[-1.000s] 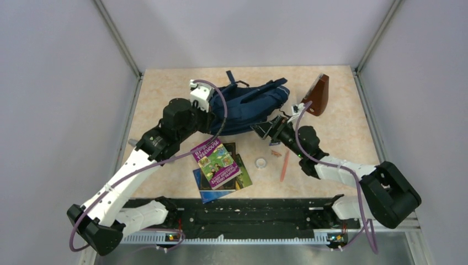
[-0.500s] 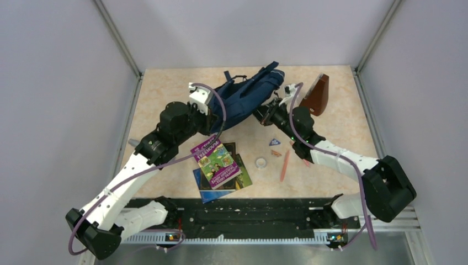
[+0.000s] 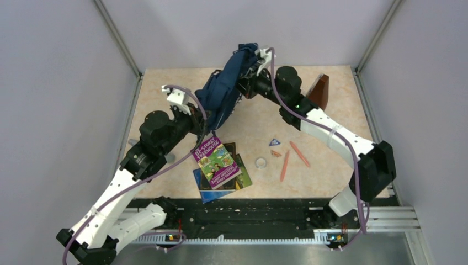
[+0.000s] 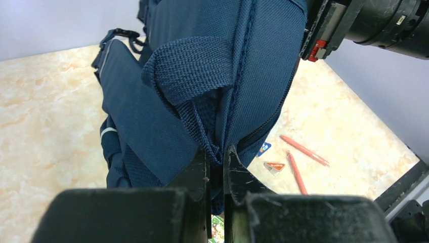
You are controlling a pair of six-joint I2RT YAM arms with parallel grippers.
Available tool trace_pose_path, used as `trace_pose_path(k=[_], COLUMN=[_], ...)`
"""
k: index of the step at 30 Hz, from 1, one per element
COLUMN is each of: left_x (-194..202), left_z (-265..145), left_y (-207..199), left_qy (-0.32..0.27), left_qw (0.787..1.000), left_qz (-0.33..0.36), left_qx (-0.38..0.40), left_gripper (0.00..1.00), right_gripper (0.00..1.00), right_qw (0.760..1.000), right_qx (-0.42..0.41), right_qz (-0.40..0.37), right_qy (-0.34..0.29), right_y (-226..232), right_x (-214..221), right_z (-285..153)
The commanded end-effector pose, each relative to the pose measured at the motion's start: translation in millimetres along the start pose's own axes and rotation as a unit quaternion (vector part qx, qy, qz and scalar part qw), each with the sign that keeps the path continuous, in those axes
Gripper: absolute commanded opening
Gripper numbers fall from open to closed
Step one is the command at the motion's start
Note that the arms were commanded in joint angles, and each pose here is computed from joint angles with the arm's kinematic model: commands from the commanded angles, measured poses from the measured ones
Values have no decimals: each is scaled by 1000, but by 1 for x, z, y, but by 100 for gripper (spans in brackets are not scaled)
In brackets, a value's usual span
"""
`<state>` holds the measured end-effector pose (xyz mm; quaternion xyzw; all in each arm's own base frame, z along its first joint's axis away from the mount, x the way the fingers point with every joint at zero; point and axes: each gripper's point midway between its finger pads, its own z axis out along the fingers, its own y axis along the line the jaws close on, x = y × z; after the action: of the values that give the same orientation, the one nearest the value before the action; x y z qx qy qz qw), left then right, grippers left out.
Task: Pack the student bag
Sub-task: Adjust the student bag at the center of the board.
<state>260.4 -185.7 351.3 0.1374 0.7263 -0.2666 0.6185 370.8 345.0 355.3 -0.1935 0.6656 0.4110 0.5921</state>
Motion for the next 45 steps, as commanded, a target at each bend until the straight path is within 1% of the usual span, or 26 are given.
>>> trace_pose_path(k=[1,3,6,9,12,14,16,21,24,26,29,32,33,35,37,38,39,41,42,43,44,45], left_x=[-71,-69,-72,-79,-88,-94,-107,-121,-124,-123,-112,-89,-79,-62,-39,-31,-16,0,6,11,18,24], left_z=[-28,-29,-28,-21,-11,-5,0,5,5,6,5,-1,-3,-15,-23,-28,-33,-45,-51,-58,-63,-69], left_y=[-30,-29,-31,-35,-41,-48,-57,-70,-72,-69,-53,-18,-5,17,39,49,58,74,80,88,92,97], left_qy=[-133,-134,-139,-140,-141,-137,-149,-165,-172,-172,-173,-173,-173,-181,-174,-174,-162,-163,-166,-173,-175,-180], left_qw=[988,987,985,985,983,983,979,971,968,969,973,978,977,973,969,966,964,955,951,944,940,935], left_qz=[-52,-65,-75,-75,-70,-67,-66,-66,-68,-72,-83,-110,-120,-136,-147,-152,-156,-168,-174,-180,-188,-196], left_qx=[60,60,66,75,89,103,124,160,168,162,125,40,12,-41,-93,-117,-143,-181,-196,-214,-225,-235], left_gripper=[0,0,0,0,0,0,0,0,0,0,0,0,0,0,0,0,0,0,0,0,0,0], right_gripper=[0,0,0,0,0,0,0,0,0,0,0,0,0,0,0,0,0,0,2,8,19,34], right_qw=[993,988,977,976,976,971,965,948,941,939,941,943,941,938,938,940,943,952,957,962,966,969], right_qx=[11,20,42,54,69,86,98,123,131,123,70,-12,-27,-34,-31,-18,-8,-8,-7,-9,-12,-16], right_qz=[-114,-153,-207,-203,-198,-213,-233,-275,-293,-303,-318,-329,-334,-344,-346,-341,-331,-306,-290,-271,-258,-246], right_qy=[-23,-22,-37,-51,-60,-68,-75,-99,-106,-104,-90,-57,-47,-27,-9,-5,-1,4,7,12,16,20], right_y=[1,12,29,37,35,31,30,34,35,37,50,71,77,87,93,92,91,93,93,93,94,95], right_x=[-31,-33,-43,-51,-60,-72,-86,-128,-141,-141,-123,-83,-68,-36,-5,4,15,32,37,44,49,54], right_z=[24,34,46,57,62,59,54,34,25,23,28,36,38,46,53,56,58,61,62,61,60,58])
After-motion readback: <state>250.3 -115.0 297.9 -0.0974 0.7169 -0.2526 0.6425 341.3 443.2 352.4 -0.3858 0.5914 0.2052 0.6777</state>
